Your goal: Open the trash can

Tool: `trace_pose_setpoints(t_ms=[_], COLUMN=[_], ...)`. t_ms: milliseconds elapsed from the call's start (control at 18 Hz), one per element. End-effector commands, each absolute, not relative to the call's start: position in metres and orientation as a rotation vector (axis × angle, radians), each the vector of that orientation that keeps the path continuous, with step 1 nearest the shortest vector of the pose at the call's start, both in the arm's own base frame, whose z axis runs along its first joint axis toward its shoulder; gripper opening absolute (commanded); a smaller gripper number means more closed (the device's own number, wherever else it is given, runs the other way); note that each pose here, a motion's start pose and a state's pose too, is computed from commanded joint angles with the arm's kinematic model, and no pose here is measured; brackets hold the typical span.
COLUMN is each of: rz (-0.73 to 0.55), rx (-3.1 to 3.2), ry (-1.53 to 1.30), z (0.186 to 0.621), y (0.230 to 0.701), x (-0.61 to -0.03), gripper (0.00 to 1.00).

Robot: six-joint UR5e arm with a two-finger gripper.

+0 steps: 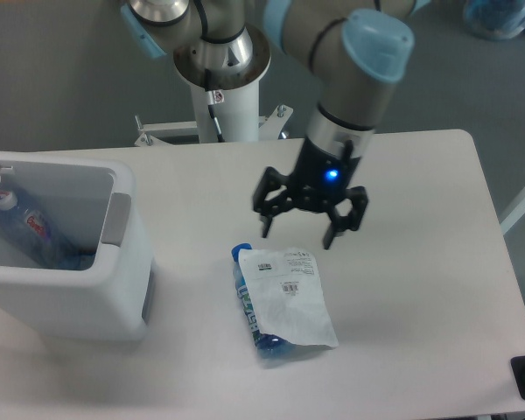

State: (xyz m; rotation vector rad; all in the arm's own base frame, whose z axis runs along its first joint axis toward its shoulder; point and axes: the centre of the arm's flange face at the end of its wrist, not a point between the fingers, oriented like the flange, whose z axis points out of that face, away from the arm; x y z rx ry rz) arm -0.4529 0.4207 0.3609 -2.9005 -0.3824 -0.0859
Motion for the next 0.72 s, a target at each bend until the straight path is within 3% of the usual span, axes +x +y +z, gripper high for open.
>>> trace_pose_setpoints(t_ms=[278, 556, 722], rz=[-0.016, 0.036, 0.075], rx=[-3.035, -3.068, -3.056], ry=[-0.282, 0.218, 0.282], z=[0.338, 0.334, 0.329], y=[0.421, 0.420, 0.419], x=[-0.458, -0.468, -0.468], gripper=[1.00, 1.00, 1.00])
